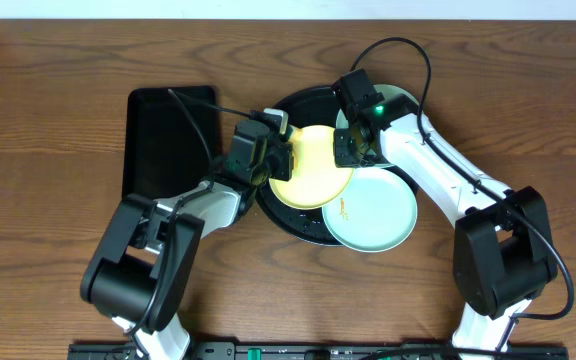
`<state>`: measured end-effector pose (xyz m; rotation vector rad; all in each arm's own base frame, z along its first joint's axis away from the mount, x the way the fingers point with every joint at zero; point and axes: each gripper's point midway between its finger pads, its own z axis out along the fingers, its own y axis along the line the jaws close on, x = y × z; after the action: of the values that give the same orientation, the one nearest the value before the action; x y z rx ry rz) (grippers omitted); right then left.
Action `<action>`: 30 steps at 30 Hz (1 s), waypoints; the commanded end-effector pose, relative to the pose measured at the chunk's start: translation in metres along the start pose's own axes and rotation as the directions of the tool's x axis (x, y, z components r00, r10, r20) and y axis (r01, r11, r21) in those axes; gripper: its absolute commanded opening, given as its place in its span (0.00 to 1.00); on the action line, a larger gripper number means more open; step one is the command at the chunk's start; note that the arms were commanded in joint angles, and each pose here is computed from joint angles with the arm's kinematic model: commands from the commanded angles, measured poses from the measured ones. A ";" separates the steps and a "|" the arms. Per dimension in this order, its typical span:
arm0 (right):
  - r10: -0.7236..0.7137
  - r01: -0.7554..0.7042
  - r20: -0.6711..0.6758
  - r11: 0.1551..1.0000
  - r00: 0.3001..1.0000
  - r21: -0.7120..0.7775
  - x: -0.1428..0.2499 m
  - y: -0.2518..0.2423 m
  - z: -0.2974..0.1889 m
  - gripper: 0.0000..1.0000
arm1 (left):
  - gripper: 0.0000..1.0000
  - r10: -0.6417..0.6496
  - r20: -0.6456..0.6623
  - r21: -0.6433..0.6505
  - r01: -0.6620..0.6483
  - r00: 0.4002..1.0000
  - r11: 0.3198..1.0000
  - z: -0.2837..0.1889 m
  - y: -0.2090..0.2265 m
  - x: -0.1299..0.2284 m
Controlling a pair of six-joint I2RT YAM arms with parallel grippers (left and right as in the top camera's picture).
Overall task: Clean dirty plates on tray and stack at the side
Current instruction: 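Return the sponge with the left gripper to the black tray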
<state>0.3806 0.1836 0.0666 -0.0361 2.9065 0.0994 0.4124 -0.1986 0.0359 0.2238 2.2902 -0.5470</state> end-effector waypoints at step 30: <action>-0.179 0.165 0.211 0.983 0.961 0.080 -0.058 0.007 -0.045 0.01 | 0.08 -0.244 0.225 -0.151 0.281 0.943 0.948 -0.179 0.052 -0.091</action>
<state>0.4018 0.1870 0.0853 -0.1560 2.8154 0.0751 0.3739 -0.0943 0.1767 -0.0938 2.1953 -0.3967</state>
